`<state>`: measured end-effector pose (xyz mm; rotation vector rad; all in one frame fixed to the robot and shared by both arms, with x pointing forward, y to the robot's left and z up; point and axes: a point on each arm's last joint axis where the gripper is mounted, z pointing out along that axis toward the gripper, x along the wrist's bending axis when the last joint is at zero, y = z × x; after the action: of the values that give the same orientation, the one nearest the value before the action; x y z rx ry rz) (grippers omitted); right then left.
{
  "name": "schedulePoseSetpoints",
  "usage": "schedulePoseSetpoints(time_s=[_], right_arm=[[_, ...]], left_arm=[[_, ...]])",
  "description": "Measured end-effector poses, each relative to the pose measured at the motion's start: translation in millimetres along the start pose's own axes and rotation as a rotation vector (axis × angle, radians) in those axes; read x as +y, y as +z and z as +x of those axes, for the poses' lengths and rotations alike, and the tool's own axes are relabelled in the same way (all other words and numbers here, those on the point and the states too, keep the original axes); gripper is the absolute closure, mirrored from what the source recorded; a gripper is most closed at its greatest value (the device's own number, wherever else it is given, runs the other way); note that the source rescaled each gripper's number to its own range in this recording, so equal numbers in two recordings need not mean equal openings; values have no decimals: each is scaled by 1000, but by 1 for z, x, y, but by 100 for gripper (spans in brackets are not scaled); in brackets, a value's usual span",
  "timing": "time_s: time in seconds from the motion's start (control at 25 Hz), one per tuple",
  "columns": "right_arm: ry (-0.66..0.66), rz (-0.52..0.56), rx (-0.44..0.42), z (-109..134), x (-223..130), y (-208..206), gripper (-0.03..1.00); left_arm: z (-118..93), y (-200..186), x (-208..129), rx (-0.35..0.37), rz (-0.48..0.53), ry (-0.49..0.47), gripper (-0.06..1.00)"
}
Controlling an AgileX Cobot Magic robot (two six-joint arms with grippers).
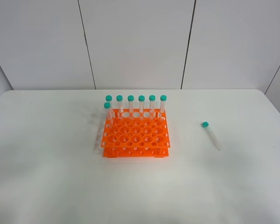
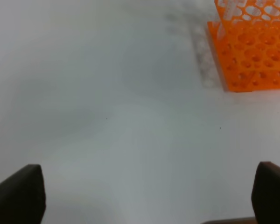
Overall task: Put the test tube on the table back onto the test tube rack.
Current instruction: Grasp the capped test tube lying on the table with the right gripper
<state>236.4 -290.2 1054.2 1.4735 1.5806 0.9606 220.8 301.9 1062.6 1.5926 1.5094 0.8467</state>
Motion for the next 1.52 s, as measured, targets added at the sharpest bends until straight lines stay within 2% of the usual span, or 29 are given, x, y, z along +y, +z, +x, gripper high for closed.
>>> schedulePoseSetpoints(time_s=[1.52], right_arm=[[0, 0, 0, 0, 0, 0, -3]], left_arm=[[0, 0, 0, 0, 0, 0, -6]])
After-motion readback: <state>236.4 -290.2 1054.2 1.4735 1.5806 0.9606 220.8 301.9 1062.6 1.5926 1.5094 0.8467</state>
